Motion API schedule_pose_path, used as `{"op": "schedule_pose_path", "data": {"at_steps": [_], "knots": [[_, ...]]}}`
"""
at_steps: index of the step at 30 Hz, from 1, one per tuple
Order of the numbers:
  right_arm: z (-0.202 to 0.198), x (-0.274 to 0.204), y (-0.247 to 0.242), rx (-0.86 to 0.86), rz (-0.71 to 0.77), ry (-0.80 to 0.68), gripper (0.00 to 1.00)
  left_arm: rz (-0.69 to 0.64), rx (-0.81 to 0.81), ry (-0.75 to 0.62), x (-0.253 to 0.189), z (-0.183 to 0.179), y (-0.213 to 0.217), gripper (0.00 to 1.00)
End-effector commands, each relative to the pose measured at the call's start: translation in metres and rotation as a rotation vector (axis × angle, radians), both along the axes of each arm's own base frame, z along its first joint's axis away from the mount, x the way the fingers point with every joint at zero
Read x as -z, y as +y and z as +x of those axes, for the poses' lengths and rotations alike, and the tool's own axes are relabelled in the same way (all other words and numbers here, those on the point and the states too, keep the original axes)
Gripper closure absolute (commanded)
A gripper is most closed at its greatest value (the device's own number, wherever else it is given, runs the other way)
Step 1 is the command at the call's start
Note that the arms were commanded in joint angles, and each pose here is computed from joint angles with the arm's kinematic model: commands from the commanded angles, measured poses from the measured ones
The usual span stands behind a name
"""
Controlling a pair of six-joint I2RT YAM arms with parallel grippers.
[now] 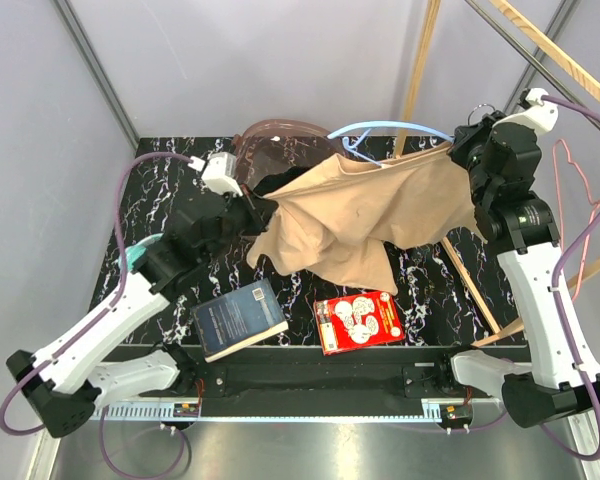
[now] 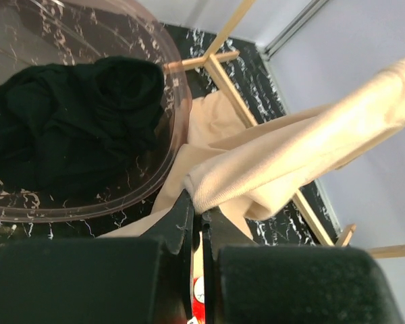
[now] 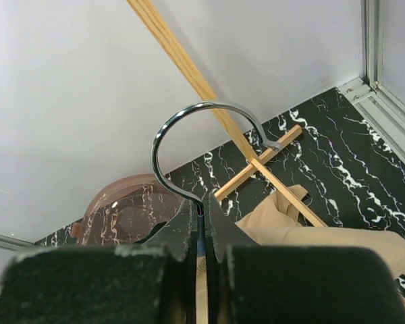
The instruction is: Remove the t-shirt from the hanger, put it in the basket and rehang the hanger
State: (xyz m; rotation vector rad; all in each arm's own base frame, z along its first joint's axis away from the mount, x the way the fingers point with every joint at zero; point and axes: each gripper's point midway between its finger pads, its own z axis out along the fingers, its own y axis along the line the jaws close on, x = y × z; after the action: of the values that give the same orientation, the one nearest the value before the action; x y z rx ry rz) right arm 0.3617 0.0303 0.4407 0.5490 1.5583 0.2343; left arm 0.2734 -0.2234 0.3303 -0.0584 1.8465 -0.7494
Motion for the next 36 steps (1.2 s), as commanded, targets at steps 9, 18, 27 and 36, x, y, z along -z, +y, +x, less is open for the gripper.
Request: {"op": "schedule_pose_path", "data": {"at_steps": [9,18,27,36], "knots": [[-0.013,-0.059,0.044,-0.227,0.262,-0.155,1.00,-0.210,0.313,-0.078,-0.069,0.045,-0.118,1.00],[-0.024,-0.094,0.057,-0.327,0.245,-0.229,1.00,-0.322,0.466,-0.049,-0.082,0.066,-0.181,1.00],[-0.061,-0.127,0.049,-0.335,0.219,-0.299,1.00,-0.383,0.600,0.029,-0.064,0.089,-0.248,1.00],[-0.069,-0.119,0.058,-0.402,0.158,-0.287,1.00,-0.229,0.558,0.074,-0.032,0.089,-0.237,0.36]]}}
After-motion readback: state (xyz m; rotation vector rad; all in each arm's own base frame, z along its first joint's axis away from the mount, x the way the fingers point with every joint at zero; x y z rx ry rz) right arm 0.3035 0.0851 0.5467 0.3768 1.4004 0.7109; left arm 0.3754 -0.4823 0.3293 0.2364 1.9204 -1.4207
